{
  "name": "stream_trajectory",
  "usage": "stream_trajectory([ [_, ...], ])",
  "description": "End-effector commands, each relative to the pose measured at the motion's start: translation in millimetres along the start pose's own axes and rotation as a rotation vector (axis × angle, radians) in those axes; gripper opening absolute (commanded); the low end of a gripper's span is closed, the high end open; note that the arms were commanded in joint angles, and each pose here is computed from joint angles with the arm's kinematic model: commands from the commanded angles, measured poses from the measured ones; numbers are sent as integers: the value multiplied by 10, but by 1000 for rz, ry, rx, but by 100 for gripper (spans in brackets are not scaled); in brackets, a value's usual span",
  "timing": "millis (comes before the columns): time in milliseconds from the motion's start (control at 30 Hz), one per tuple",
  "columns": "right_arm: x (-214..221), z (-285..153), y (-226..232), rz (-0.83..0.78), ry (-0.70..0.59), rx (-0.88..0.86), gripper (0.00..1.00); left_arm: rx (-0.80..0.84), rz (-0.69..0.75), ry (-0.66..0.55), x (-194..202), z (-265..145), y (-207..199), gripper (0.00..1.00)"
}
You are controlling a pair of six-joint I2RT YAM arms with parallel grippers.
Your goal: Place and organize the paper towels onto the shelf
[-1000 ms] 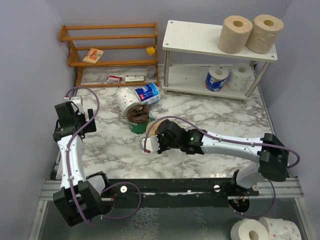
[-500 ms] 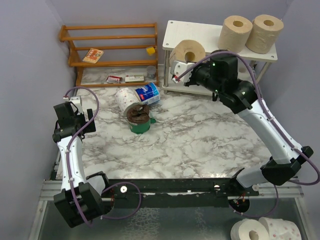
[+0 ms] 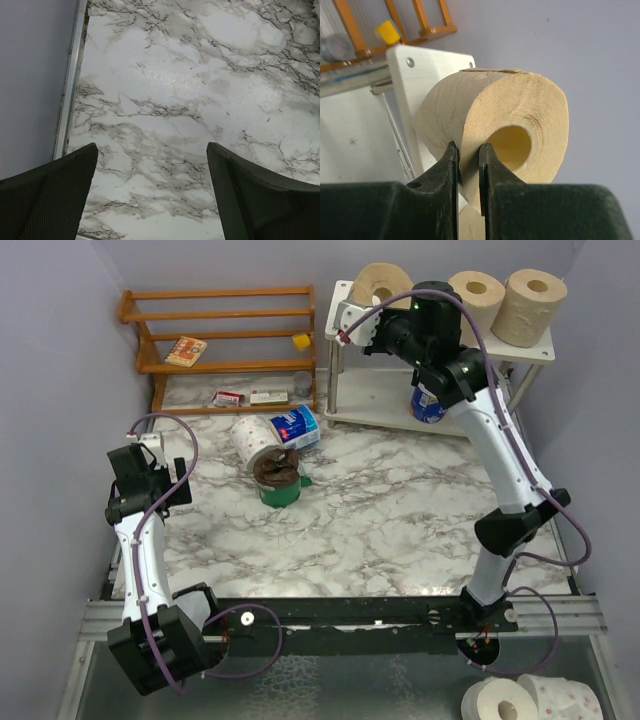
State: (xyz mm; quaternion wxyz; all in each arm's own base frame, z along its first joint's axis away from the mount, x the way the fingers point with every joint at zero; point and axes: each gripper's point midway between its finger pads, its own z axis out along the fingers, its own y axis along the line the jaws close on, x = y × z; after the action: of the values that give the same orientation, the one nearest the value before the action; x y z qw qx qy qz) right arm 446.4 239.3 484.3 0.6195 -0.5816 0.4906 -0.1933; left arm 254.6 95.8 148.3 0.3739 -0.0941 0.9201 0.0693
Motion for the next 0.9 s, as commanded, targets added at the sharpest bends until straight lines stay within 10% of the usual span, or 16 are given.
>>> stream_trajectory([
  [0,333,173,-358,-46,66,98,1,29,9,-55,-123,-81,-35,93],
  [867,542,248,-726,-106,162,269,21,62,20,-50,-116,-68,-86,93],
])
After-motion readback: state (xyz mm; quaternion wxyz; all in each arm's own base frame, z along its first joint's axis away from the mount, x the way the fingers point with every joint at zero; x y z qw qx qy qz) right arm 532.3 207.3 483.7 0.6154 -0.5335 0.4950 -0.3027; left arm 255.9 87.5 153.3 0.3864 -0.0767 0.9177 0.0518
